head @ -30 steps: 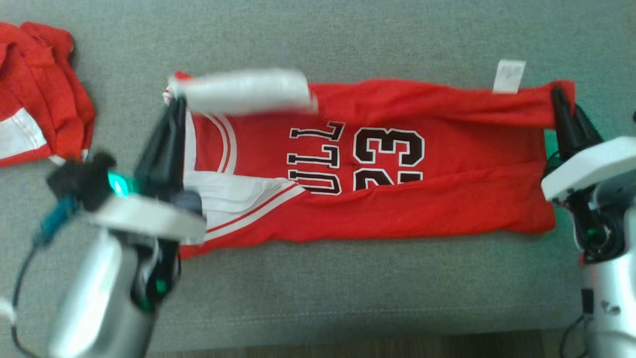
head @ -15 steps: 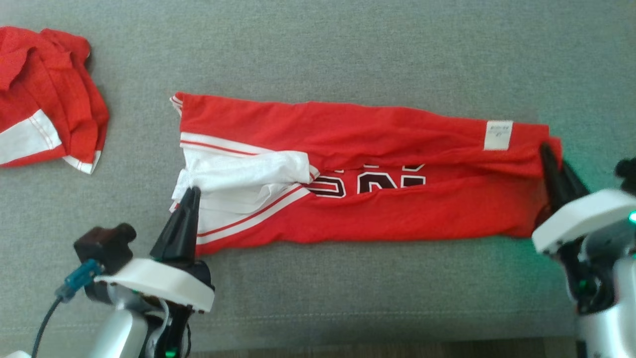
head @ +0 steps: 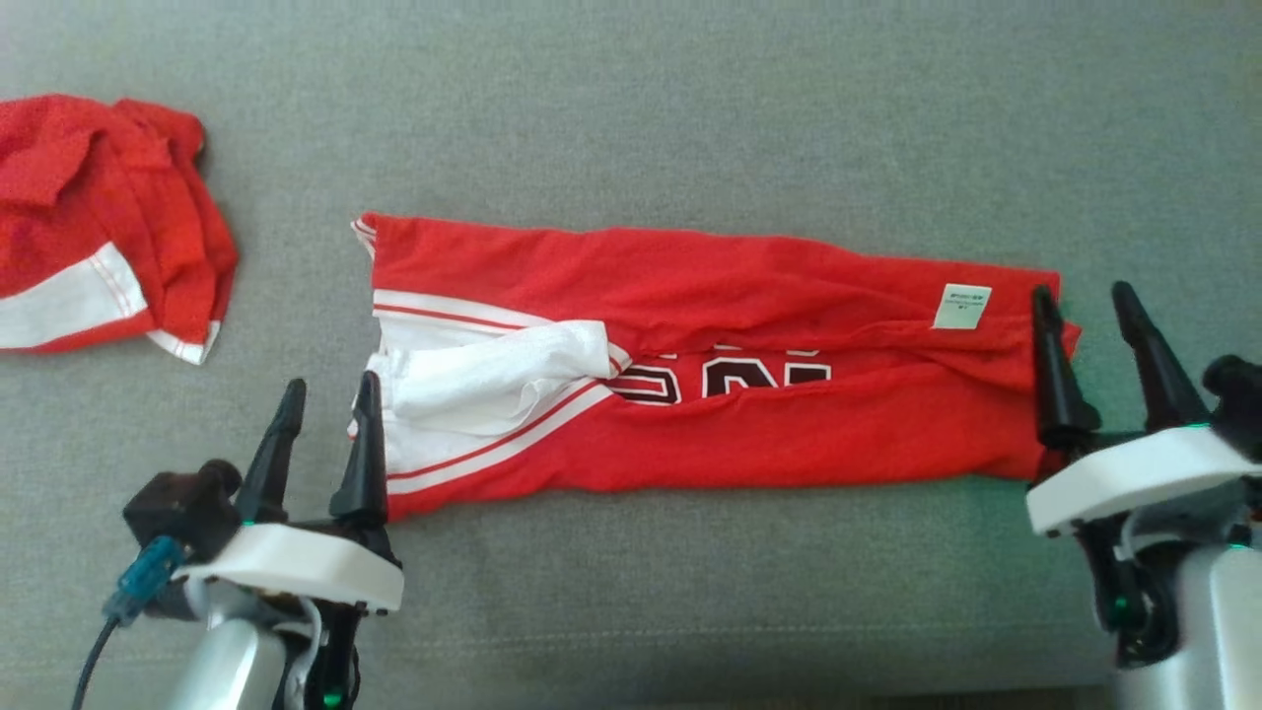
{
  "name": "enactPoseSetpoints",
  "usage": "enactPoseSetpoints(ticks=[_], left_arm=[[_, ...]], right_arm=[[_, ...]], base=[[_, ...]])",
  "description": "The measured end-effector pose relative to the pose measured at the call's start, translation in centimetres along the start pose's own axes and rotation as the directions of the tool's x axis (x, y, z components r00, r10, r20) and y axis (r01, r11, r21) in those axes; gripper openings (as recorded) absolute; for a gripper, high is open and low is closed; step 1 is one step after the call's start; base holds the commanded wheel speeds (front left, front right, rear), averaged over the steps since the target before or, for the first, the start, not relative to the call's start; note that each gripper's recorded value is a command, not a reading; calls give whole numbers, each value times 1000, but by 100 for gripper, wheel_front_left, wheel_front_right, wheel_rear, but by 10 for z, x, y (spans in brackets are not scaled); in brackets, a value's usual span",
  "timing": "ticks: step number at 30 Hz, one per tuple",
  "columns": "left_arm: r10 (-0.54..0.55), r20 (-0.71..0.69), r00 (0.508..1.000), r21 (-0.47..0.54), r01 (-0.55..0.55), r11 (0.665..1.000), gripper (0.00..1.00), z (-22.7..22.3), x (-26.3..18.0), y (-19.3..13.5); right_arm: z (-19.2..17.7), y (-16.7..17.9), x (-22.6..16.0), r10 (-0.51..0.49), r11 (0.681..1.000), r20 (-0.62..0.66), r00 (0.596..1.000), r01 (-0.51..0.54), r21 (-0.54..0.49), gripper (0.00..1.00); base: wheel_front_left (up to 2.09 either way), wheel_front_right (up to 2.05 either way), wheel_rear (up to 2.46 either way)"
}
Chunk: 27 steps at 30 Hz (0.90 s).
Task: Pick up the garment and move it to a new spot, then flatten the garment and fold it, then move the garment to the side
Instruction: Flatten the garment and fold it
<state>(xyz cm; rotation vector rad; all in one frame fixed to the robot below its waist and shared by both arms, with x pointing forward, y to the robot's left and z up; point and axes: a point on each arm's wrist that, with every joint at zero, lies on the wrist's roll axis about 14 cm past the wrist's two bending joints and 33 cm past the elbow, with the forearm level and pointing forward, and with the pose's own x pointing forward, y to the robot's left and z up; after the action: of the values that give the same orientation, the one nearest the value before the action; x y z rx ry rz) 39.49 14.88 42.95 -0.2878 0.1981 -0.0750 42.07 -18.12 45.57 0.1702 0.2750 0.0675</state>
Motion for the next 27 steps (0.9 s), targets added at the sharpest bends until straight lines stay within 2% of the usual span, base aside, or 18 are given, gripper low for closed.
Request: enactPoseSetpoints(ticks=[8, 12, 19, 27], left_arm=[[13, 125, 992, 81, -23, 996, 100, 38, -7, 1], [-4, 177, 984, 119, -17, 993, 100, 55, -12, -4], [10, 155, 988, 149, -33, 988, 100, 45, -35, -2], [11, 161, 987, 167, -38, 985, 100, 49, -40, -3]], right_arm=[[31, 30, -10, 76, 995, 123, 989, -68, -70, 100], [29, 38, -23, 97, 993, 126, 987, -88, -80, 100], [23, 44, -40, 111, 992, 115, 987, -102, -80, 100], [22, 45, -46, 111, 992, 117, 987, -102, -78, 100]], base=[[0, 0, 0], [0, 0, 0], [0, 0, 0], [0, 0, 0]])
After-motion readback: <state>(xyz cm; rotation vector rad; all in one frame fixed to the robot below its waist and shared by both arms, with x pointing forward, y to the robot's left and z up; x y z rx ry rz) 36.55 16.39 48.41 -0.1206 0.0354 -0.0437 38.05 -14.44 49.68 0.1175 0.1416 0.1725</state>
